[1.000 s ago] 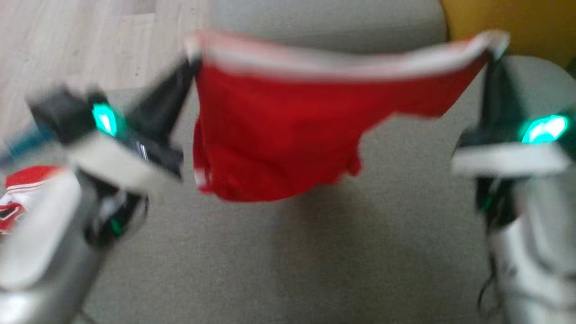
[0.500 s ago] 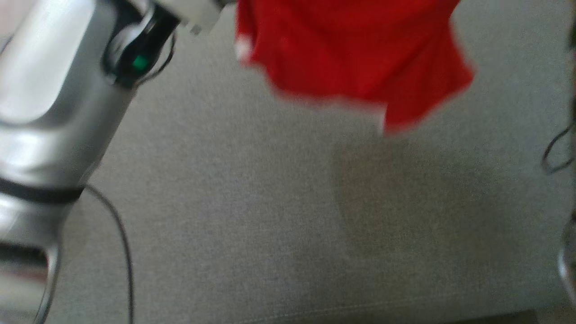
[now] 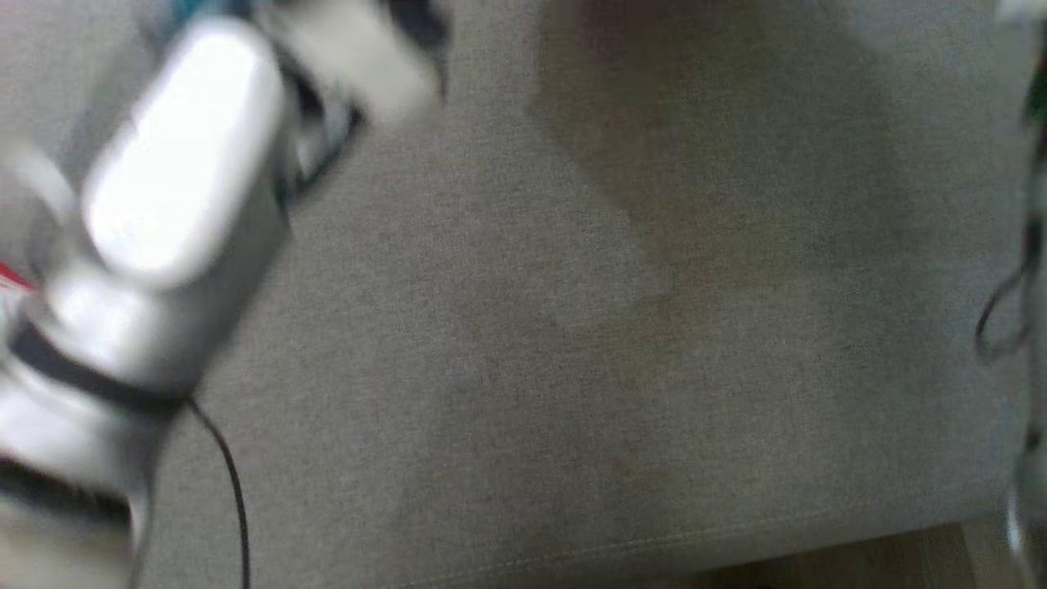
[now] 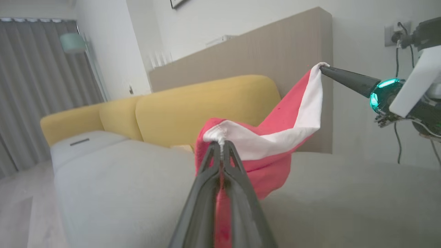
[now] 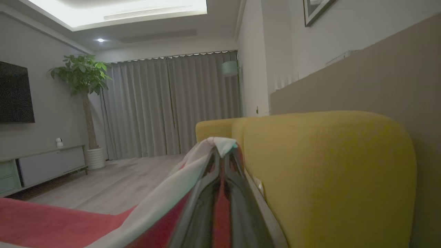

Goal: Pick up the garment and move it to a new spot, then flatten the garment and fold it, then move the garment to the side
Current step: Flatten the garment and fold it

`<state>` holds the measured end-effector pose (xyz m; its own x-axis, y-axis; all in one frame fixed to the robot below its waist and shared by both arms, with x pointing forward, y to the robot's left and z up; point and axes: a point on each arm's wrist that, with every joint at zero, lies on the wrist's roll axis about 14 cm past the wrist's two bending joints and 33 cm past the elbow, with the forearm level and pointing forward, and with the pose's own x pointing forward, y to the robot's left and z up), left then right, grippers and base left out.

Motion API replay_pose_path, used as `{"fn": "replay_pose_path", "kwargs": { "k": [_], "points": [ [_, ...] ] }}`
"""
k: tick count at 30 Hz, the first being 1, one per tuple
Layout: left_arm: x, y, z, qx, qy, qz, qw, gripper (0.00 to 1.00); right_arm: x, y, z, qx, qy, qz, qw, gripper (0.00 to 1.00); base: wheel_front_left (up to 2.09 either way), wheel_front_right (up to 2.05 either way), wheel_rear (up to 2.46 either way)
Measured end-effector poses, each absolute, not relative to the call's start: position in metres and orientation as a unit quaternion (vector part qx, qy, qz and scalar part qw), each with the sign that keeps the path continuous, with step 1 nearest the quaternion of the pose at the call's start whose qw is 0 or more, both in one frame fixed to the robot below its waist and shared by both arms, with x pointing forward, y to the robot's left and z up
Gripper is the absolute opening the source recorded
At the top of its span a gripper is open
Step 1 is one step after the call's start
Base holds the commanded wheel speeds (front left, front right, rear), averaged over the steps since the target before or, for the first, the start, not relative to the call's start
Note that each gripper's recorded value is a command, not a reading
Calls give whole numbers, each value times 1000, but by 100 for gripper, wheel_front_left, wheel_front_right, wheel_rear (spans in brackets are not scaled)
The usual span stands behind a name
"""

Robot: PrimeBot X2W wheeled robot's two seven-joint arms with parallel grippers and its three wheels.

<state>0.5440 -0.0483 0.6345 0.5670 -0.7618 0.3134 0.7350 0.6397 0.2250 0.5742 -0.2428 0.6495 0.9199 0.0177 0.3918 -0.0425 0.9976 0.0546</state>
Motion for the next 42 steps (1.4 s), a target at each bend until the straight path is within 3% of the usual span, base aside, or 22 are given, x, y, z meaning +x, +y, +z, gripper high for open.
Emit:
{"fn": "replay_pose_path", "kwargs": {
  "k": [6,13,18,22,31,42],
  "points": [
    [479,-38,551,2,-101,-428,898,0,527,-242,575,62,-121,5,991,0,0,0,0],
    [390,-23,503,-3,-37,-418,908,0,443,-261,529,90,-70,-40,993,0,0,0,0],
    [339,-9,489,-13,-9,-394,919,0,383,-267,512,112,-41,-73,990,0,0,0,0],
    [314,-5,484,-18,4,-389,921,0,357,-268,518,113,-39,-86,989,0,0,0,0],
    [321,-3,473,-61,31,-366,928,0,377,-252,521,98,-2,-58,993,0,0,0,0],
    [391,-16,479,-174,56,-334,925,0,479,-241,498,26,87,-4,996,0,0,0,0]
  ]
}}
